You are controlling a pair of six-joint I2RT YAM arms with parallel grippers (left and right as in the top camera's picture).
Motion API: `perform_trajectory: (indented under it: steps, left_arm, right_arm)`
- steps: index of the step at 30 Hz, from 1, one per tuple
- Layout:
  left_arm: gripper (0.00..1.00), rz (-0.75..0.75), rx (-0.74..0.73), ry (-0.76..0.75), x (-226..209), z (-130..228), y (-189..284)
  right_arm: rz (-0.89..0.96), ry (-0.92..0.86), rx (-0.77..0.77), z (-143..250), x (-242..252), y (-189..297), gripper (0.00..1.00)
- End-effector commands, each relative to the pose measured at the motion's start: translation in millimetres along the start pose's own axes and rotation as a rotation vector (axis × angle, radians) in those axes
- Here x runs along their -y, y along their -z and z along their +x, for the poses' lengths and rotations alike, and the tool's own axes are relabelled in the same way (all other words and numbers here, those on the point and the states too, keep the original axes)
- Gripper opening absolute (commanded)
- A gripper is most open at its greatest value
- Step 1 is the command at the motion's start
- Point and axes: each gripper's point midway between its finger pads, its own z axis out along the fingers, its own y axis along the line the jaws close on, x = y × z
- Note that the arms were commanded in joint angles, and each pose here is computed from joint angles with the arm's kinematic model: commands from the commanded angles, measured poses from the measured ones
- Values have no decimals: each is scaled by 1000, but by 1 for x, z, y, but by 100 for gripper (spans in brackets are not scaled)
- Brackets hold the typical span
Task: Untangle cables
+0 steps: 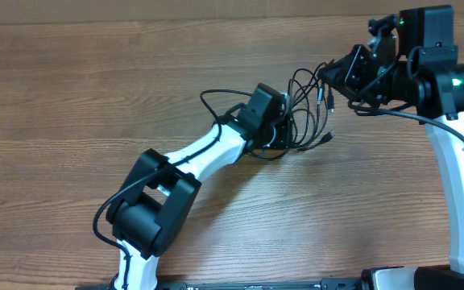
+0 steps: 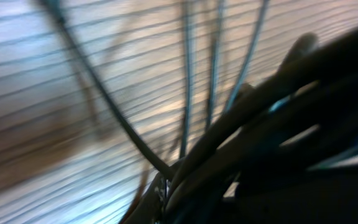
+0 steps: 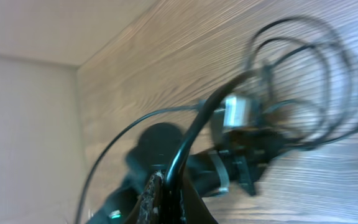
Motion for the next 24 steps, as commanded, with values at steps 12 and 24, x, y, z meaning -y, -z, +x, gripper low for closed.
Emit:
perform_trajectory:
  steps: [12,24]
  left_arm:
    - [4,63,224,-327,38,-37,215]
    - [4,227,274,-524,86,-7,277]
  right_arm:
    - [423,-277,261,-63,146,69,4]
    - [370,-116,-20,-42,162,23,61]
